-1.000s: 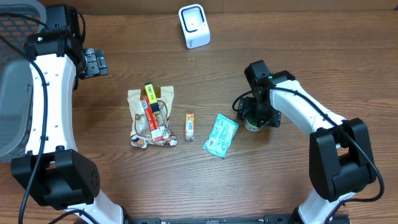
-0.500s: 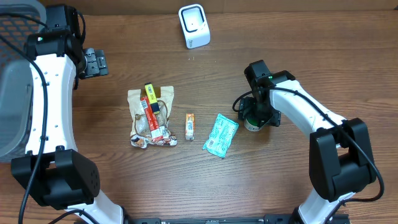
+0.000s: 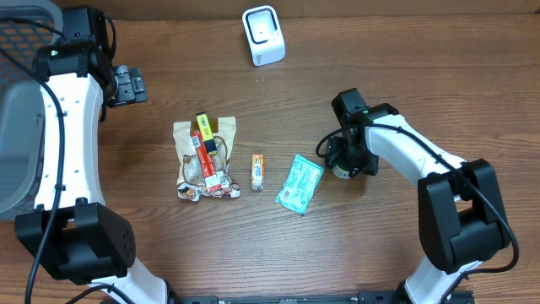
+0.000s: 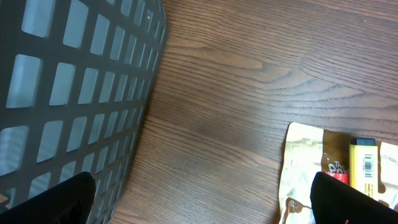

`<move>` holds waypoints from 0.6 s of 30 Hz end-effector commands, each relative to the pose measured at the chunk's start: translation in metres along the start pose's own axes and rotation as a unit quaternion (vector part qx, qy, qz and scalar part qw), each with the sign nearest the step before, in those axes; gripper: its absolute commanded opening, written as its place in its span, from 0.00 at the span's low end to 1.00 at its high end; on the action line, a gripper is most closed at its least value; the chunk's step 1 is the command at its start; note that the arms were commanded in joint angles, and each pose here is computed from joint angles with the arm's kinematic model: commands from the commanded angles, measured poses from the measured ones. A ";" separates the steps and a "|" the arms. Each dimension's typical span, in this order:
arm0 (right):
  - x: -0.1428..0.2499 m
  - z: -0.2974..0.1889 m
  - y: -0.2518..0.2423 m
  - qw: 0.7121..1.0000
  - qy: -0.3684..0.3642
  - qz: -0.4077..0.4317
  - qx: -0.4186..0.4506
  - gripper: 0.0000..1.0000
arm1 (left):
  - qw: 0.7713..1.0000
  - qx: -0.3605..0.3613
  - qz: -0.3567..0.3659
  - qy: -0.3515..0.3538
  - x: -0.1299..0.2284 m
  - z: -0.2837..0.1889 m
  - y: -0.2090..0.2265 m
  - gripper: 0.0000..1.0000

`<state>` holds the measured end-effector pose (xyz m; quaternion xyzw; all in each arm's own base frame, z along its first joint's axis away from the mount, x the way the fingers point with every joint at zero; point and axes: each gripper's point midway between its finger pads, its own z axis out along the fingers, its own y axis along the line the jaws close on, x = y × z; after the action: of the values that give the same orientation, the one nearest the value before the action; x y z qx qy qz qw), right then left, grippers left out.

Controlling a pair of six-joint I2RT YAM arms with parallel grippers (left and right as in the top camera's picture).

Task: Scan the item barcode
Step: 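Lift the green jar with the right gripper and adjust the grip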

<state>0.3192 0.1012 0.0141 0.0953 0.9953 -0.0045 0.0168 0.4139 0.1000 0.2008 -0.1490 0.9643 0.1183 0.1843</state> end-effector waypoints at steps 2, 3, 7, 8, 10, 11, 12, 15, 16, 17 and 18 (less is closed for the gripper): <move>0.000 0.001 -0.004 1.000 0.000 0.001 0.007 0.68 | 1.000 -0.002 0.006 -0.011 -0.006 -0.005 0.002 1.00; 0.000 0.001 -0.005 1.000 0.001 0.001 0.007 0.68 | 1.000 -0.002 0.006 -0.011 -0.006 -0.005 0.002 1.00; -0.002 0.001 -0.003 1.000 -0.004 0.002 0.004 0.62 | 1.000 -0.002 0.006 -0.011 -0.006 -0.005 0.002 1.00; -0.002 0.001 -0.003 1.000 -0.003 0.002 0.003 0.56 | 1.000 -0.002 0.006 -0.011 -0.006 -0.005 0.002 0.99; -0.001 0.001 -0.003 1.000 -0.002 0.002 0.004 0.40 | 1.000 -0.002 0.006 -0.011 -0.006 -0.005 0.002 0.99; -0.001 0.001 -0.003 1.000 -0.001 0.001 0.004 0.34 | 1.000 -0.002 0.006 -0.011 -0.006 -0.005 0.002 1.00; -0.001 0.001 -0.003 1.000 -0.001 0.001 0.004 0.31 | 1.000 -0.002 0.006 -0.011 -0.006 -0.005 0.002 1.00; 0.001 -0.001 -0.004 1.000 0.004 0.002 0.007 0.17 | 1.000 -0.002 0.006 -0.011 -0.006 -0.005 0.002 1.00; 0.002 -0.004 -0.005 1.000 0.008 0.001 0.009 0.12 | 1.000 -0.002 0.006 -0.011 -0.006 -0.005 0.002 1.00; 0.002 -0.007 -0.005 1.000 0.011 0.001 0.011 0.07 | 1.000 -0.002 0.006 -0.011 -0.006 -0.005 0.002 1.00; 0.003 -0.010 -0.005 1.000 0.015 0.001 0.013 0.04 | 1.000 -0.002 0.006 -0.011 -0.006 -0.005 0.002 1.00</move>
<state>0.3102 0.0983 0.0155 0.0956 0.9953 -0.0127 -0.0018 0.4139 0.0999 0.2008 -0.1490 0.9643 0.1181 0.1843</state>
